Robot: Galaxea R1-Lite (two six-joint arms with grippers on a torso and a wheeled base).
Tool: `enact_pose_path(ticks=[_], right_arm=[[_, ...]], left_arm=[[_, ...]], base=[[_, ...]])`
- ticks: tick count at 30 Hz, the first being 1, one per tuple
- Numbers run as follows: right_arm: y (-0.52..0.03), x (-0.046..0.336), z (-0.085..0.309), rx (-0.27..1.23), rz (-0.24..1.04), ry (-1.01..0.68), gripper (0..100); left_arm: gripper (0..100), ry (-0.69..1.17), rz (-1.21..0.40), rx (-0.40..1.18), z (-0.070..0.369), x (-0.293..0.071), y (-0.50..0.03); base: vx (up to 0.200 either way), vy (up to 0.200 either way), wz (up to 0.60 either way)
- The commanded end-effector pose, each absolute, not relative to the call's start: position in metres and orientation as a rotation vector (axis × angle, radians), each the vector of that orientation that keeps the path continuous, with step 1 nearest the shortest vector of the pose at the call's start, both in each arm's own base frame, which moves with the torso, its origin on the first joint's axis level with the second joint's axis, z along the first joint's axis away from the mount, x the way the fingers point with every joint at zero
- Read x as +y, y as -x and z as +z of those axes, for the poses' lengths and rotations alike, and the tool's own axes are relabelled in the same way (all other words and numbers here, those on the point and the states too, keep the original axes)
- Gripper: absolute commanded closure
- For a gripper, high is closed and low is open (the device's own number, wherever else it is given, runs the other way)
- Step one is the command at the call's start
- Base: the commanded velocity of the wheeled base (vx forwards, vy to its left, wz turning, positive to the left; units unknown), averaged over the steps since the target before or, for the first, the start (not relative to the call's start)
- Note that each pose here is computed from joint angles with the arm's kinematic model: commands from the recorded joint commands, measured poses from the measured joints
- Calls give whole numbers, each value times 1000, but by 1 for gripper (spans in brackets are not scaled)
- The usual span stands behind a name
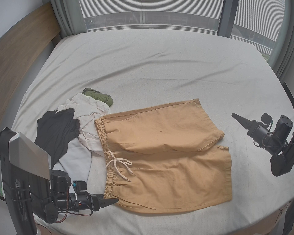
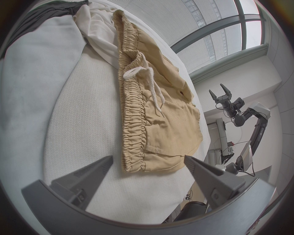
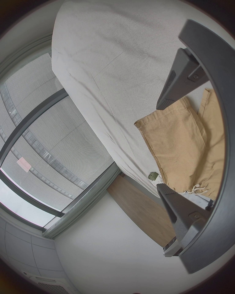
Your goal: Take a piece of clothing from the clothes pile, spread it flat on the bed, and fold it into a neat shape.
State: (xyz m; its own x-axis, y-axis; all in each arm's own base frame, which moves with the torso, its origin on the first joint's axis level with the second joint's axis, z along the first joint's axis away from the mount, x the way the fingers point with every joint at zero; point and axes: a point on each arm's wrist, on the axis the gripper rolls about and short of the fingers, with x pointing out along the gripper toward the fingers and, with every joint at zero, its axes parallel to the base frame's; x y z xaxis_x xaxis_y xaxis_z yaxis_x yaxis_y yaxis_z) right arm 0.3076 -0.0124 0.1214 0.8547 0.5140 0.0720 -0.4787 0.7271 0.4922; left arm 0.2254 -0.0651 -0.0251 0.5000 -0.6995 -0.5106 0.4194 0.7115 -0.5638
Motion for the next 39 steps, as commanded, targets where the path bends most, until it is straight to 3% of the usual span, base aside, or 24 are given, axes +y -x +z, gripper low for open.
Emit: enact_pose_path(ticks=[1,12,23,39], right_arm=[[-308,-12,121,72,548,-523,0],[-300,-12,111,123,542,-537,0],[-274,-8,47,409,514,-350,0],[-221,-4,56,764,515,-316,0]], left_arm=[[100,395,-696,808,-31,-66,-227],[100,395,-697,801,-33,-66,-230],[100,390,-700,798,-32,-66,-230],[100,390,-700,802,-33,-66,-230]], base=[[0,0,0],[0,0,0],[0,0,0],[0,0,0]])
